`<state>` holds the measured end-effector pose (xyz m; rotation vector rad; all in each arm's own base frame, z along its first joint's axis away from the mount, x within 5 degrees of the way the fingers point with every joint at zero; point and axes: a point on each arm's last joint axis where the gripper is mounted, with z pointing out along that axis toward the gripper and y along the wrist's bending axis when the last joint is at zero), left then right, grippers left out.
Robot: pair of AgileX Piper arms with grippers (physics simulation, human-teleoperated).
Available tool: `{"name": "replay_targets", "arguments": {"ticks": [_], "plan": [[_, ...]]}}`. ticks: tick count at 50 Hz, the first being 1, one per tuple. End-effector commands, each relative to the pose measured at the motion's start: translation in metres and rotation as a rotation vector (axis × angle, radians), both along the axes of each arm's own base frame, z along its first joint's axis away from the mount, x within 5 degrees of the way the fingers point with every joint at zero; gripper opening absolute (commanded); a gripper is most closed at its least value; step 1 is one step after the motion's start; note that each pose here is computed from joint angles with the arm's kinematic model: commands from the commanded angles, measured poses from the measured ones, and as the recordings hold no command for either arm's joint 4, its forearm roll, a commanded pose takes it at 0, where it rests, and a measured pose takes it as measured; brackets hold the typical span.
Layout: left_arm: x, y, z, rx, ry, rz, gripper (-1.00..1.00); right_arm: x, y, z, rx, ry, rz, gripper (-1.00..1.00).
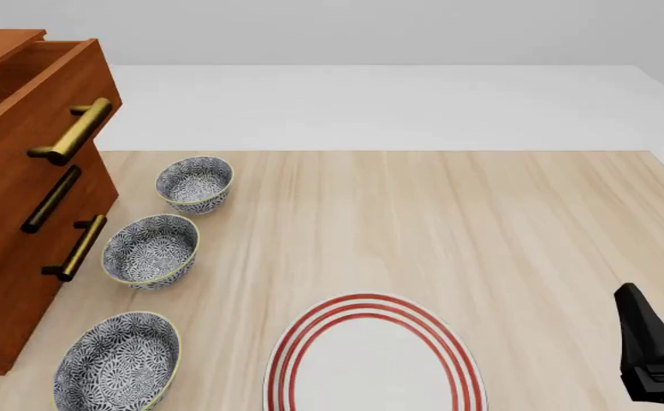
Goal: Open the top drawer of the cabinet.
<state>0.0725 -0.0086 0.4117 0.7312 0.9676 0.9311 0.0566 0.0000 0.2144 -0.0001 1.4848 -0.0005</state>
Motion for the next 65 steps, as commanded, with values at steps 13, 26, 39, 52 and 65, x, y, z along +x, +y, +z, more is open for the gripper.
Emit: {"name": "replay_targets", "arguments": {"ticks": [13,26,39,52,65], "plan": [[-0.010,0.006,0.062,-0.292,0.076,-0.042,1.00,0.000,0.000,0.000,0.000,0.000,0.000,1.00],[-0.004,0.008,0.104,-0.558,0.193,-0.089,1.00,0.000,0.000,0.000,0.000,0.000,0.000,1.00],[0.005,0.008,0.112,-0.658,0.276,-0.096,1.00,0.000,0.000,0.000,0.000,0.000,0.000,1.00],[0.014,0.008,0.112,-0.786,0.366,-0.097,1.00,0.000,0.000,0.000,0.000,0.000,0.000,1.00],[0.001,0.005,0.114,-0.822,0.407,-0.130,1.00,0.000,0.000,0.000,0.000,0.000,0.000,1.00]]}}
